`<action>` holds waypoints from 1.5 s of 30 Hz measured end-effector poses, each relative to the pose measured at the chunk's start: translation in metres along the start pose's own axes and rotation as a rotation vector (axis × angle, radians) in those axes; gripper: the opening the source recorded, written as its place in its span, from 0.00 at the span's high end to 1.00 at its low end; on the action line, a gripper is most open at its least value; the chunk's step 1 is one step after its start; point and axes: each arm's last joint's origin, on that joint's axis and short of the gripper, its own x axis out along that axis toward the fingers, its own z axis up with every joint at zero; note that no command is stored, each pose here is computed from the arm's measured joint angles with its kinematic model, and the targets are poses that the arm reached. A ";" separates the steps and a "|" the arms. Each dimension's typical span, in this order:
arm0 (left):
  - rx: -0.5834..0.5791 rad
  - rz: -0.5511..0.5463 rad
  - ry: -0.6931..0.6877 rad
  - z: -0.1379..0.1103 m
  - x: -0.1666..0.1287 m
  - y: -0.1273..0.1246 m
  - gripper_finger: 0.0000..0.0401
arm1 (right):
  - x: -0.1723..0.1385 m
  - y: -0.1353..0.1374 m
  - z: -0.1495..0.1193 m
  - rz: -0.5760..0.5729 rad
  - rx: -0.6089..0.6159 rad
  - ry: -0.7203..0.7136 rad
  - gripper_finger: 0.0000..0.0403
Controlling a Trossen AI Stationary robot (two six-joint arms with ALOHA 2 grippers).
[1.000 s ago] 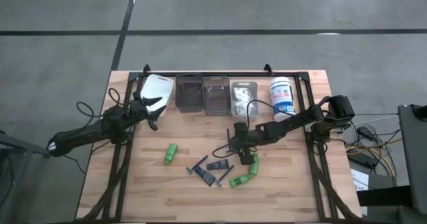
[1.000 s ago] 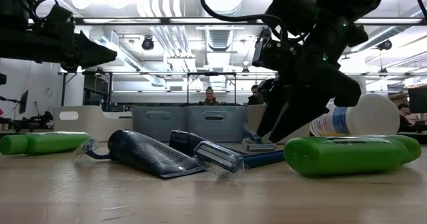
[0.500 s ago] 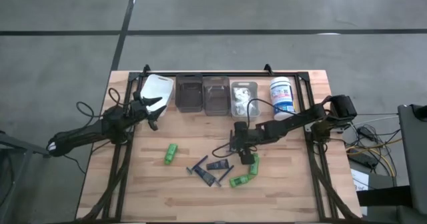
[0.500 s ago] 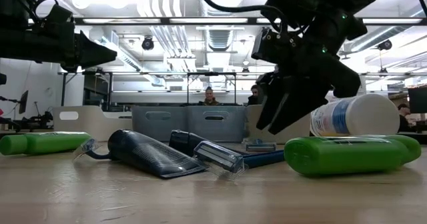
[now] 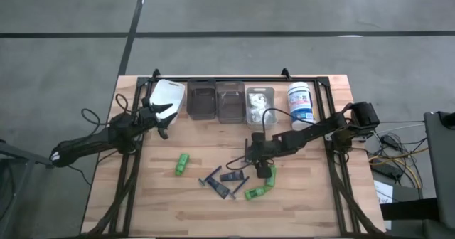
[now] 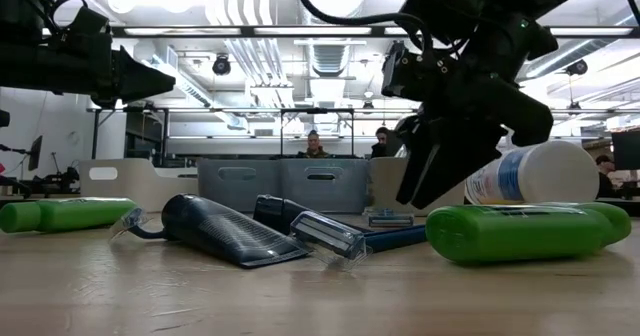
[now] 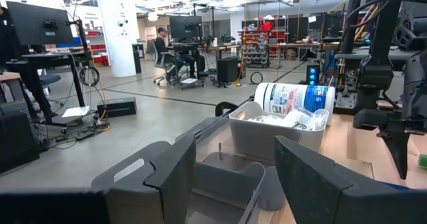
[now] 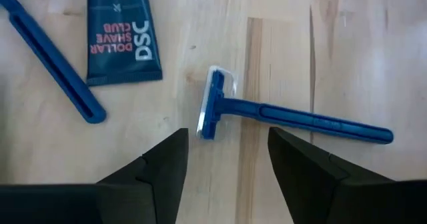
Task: Pick & Place Travel size toiletries
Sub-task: Put the top razor into the right black bin
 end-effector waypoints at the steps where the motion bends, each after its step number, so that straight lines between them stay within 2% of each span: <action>1: 0.000 0.000 0.000 0.000 0.000 0.000 0.49 | 0.001 0.000 0.000 0.000 0.011 0.002 0.50; 14: 0.000 0.000 0.000 0.000 0.000 0.000 0.49 | 0.006 0.003 -0.002 0.003 0.136 0.009 0.49; 24: 0.000 0.000 0.000 0.000 0.000 0.000 0.49 | 0.026 0.007 -0.004 0.007 0.122 -0.007 0.57; 29: 0.000 -0.001 -0.001 0.000 0.000 0.000 0.49 | 0.026 0.007 -0.003 0.008 0.116 -0.012 0.64; 34: 0.000 -0.001 0.000 0.000 0.000 0.000 0.49 | 0.026 0.007 -0.001 0.007 0.130 -0.007 0.79; 39: 0.000 -0.001 -0.001 0.000 0.000 0.000 0.49 | 0.021 0.004 0.005 -0.009 0.122 0.068 0.93; 42: 0.000 -0.001 -0.001 0.000 0.000 0.000 0.49 | 0.013 0.001 0.010 -0.020 0.089 0.121 0.95; 45: 0.000 -0.001 0.000 0.000 0.000 0.000 0.49 | 0.002 -0.002 0.018 -0.015 0.051 0.137 0.93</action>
